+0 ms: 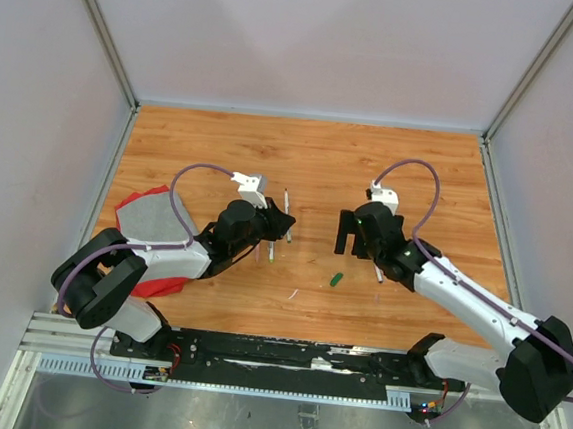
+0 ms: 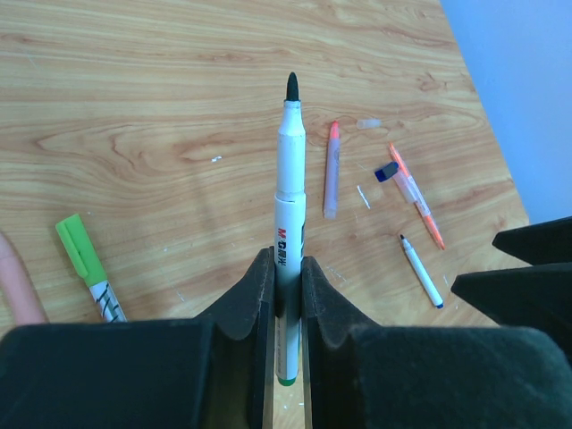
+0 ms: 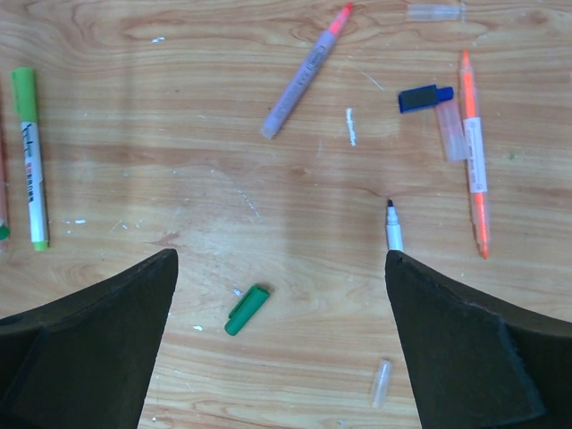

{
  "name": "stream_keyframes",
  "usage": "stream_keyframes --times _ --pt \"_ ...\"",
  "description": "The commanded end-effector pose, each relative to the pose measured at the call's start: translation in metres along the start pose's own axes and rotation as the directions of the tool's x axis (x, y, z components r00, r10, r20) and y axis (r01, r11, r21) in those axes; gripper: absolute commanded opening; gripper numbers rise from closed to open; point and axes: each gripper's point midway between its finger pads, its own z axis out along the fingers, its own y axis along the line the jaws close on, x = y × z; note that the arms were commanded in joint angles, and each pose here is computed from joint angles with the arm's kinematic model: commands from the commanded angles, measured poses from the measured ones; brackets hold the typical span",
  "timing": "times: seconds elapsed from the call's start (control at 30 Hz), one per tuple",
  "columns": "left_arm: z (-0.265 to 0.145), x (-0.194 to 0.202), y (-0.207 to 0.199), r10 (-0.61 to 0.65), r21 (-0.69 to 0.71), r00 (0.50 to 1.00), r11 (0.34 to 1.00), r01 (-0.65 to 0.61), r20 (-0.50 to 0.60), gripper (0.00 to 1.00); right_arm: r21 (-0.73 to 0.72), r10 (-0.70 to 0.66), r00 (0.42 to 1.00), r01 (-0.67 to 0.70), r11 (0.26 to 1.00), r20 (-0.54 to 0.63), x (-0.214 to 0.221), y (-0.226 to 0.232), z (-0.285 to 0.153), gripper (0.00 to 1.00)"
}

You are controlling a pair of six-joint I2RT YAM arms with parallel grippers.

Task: Insert the pens into the pen caps
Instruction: Insert the pen cap onto the pen.

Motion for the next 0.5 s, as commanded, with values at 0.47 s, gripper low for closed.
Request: stream_keyframes --times 0.47 --pt "0.001 -0.005 -0.001 0.004 0.010 1.000 1.000 -0.004 0.013 0.00 0.068 0.047 0.998 -0.050 0.996 0.050 -0.005 -0.025 -0.012 0.98"
